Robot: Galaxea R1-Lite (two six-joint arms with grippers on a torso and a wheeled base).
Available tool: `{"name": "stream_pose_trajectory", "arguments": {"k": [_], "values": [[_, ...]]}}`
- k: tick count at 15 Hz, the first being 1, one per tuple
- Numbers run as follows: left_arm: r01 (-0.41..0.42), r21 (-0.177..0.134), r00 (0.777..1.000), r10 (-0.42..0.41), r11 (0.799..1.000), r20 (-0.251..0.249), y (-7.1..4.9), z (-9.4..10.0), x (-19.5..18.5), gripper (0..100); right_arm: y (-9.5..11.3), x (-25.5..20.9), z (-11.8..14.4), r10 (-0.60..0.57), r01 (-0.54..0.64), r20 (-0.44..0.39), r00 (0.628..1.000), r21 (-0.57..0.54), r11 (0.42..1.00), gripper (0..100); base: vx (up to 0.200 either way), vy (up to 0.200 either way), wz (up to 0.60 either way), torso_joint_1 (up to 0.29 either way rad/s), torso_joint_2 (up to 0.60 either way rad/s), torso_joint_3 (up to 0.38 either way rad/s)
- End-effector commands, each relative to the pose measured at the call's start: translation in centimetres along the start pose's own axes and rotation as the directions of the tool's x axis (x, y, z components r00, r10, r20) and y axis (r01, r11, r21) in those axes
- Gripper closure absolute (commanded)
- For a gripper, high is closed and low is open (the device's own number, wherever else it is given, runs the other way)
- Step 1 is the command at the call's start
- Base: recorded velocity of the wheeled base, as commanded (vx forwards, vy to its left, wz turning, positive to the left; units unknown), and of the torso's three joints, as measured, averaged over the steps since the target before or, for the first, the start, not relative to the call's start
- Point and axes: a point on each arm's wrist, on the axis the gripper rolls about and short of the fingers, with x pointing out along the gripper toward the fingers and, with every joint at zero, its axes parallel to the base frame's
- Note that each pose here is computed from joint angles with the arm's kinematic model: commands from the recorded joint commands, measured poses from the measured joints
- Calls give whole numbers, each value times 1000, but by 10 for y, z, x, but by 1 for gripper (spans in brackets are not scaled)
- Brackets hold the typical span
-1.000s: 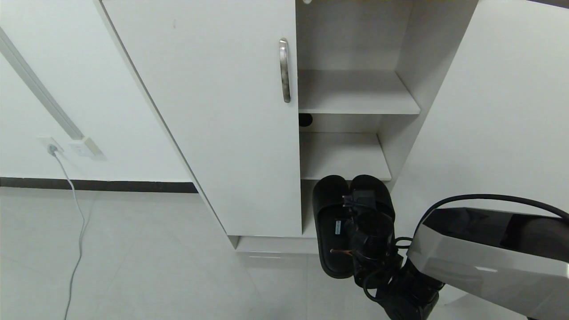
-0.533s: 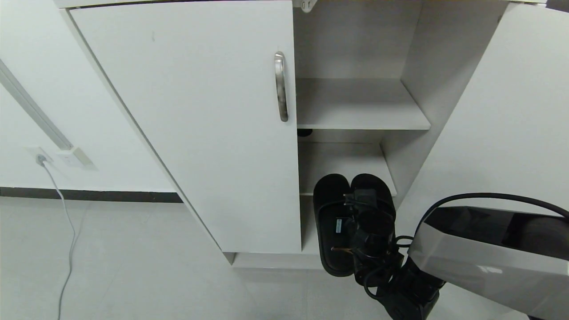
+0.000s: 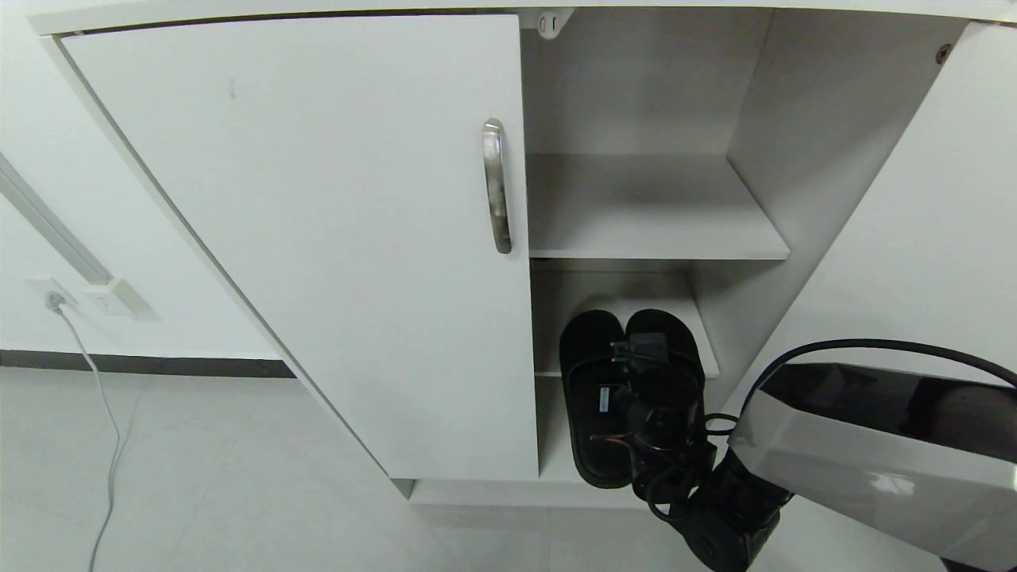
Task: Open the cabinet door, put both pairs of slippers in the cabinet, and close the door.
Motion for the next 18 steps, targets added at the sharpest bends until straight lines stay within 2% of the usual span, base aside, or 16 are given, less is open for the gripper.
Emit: {"name": "stream_pose_trajectory", "arguments": {"k": [1, 5, 10, 18], "values": [[0, 0, 1000, 0, 1000, -1, 0, 0, 0, 100, -1, 15, 5, -20, 20, -6, 1000, 5, 1000, 100, 0, 0, 0, 0, 0, 0], [-2, 0, 1000, 2, 1000, -1, 0, 0, 0, 100, 9, 31, 9, 28, -27, -28, 999, 15, 1000, 100, 0, 0, 0, 0, 0, 0], [0, 0, 1000, 0, 1000, -1, 0, 0, 0, 100, 16, 75, 10, -3, 3, -19, 1000, 23, 1000, 100, 0, 0, 0, 0, 0, 0], [-2, 0, 1000, 2, 1000, -1, 0, 0, 0, 100, 14, 118, 26, -46, 46, -20, 999, 22, 999, 100, 0, 0, 0, 0, 0, 0]]}}
